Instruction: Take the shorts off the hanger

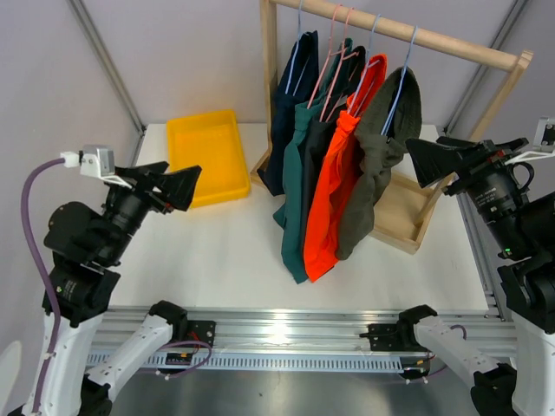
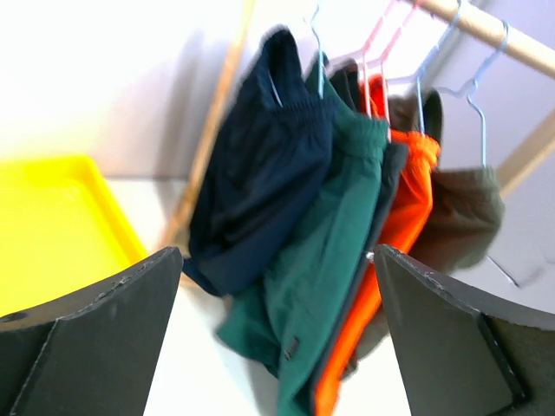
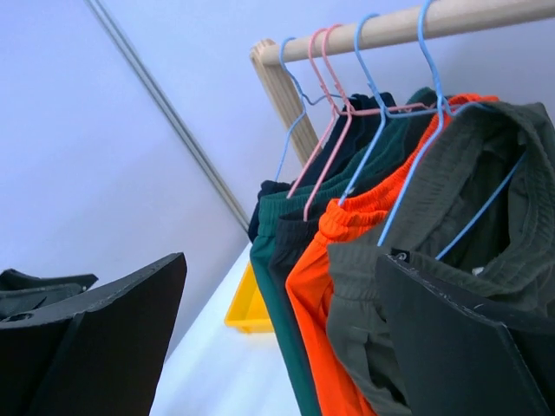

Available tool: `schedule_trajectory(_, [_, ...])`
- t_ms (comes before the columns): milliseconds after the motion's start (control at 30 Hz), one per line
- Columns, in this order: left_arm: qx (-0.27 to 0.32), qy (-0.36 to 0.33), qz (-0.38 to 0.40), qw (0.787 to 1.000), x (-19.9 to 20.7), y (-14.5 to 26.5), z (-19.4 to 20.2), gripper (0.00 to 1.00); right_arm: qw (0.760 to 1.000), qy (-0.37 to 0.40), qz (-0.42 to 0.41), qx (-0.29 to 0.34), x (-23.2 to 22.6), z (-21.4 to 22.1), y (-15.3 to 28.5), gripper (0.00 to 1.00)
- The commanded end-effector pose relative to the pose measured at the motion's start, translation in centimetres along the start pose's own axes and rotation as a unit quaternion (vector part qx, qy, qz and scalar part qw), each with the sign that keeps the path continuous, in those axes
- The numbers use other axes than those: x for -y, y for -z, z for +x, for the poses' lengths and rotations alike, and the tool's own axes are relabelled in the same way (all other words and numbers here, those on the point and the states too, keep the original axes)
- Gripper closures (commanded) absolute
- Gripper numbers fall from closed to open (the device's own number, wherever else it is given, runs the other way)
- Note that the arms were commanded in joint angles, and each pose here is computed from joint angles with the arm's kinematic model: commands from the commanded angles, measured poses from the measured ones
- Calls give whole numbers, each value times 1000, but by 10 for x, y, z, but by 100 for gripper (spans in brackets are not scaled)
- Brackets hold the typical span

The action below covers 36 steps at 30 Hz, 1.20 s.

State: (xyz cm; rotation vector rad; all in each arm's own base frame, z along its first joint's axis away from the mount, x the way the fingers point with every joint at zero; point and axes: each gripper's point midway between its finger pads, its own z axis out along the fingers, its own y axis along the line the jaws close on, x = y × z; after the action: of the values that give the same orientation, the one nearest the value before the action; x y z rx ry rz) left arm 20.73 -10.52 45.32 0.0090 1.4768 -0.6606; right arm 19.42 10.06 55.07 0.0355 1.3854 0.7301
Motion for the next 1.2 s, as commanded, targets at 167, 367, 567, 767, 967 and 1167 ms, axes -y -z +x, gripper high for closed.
schedule_trajectory(167, [-8, -63, -67, 996, -21, -4, -16, 1, 997, 47, -54, 28, -13, -7, -23, 1])
schedule_trajectory(367, [-20, -65, -50, 996, -21, -11, -1, 1, 997, 70, -2, -18, 9, -2, -85, 1])
schedule_trajectory(567, [-25, -64, -36, 997, -20, -12, 10, 1, 997, 68, 28, -5, 25, -1, -114, 0])
schedule_trajectory(767, [-25, -68, -34, 997, -23, -6, 18, 1, 993, 51, 100, -34, 63, 30, -132, 1])
schedule_trajectory(967, [-29, -73, -35, 996, -25, -2, 24, 1, 983, 64, 163, -55, 88, 52, -136, 4])
schedule_trajectory(1167, [-32, -76, -30, 996, -25, 1, 28, 1, 980, 66, 172, -69, 93, 72, -143, 6])
